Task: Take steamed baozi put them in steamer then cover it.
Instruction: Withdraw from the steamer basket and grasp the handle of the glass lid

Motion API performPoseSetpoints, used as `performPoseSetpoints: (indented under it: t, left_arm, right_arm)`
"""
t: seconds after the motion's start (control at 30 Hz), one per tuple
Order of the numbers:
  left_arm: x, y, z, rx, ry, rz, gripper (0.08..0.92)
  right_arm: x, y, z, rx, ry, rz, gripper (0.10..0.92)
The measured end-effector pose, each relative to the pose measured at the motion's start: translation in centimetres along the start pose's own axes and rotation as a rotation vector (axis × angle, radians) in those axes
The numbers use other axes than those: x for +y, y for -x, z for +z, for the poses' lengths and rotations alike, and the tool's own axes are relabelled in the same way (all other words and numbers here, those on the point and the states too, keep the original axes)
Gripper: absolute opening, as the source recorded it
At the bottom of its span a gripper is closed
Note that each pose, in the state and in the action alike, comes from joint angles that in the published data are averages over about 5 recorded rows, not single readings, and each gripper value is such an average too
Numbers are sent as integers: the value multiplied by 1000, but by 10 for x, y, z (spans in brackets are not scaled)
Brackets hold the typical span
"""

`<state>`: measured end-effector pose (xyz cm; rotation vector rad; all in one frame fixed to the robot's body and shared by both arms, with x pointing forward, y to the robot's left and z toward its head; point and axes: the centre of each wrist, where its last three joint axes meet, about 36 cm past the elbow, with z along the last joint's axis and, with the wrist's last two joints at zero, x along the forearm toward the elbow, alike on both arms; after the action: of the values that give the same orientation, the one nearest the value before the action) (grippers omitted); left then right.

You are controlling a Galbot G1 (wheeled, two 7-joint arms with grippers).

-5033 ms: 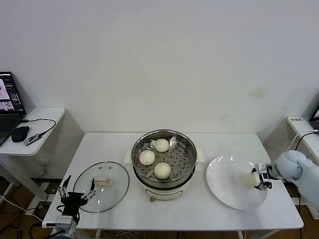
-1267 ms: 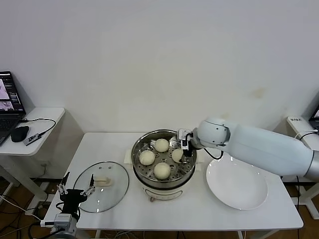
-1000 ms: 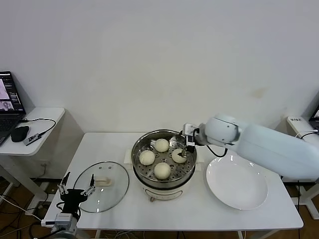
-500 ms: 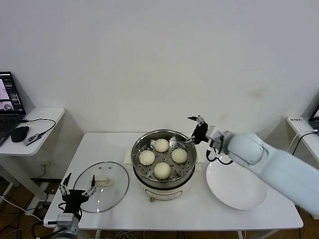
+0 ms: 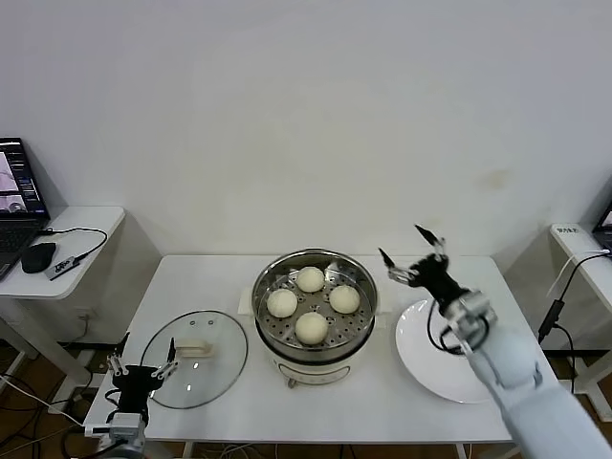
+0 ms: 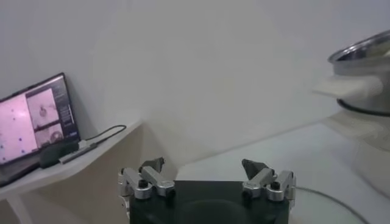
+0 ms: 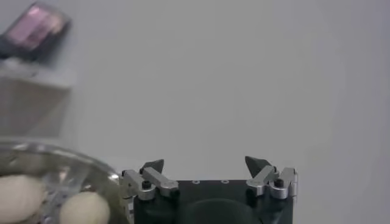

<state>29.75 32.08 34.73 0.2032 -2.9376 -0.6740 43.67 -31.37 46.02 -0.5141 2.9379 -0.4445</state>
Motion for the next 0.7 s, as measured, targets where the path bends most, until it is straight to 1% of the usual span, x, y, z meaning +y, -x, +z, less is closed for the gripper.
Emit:
performPoseSetpoints:
  t: [0.17,0.33,0.5,0.7]
  left_arm:
    - [5,-1,13,-26,128,-21,823]
    - [16,-4,28,-60,345,-20,823]
    - [33,-4,37,-121,617,5,823]
    - [41,2,44,-189,884,63,823]
  right_arm:
    - [4,-52,38,63,74,116,823]
    - [15,-102,64,137,118,205,823]
    - [25,-137,78,192,134,272,823]
    - [33,-168,91,247,138,323,823]
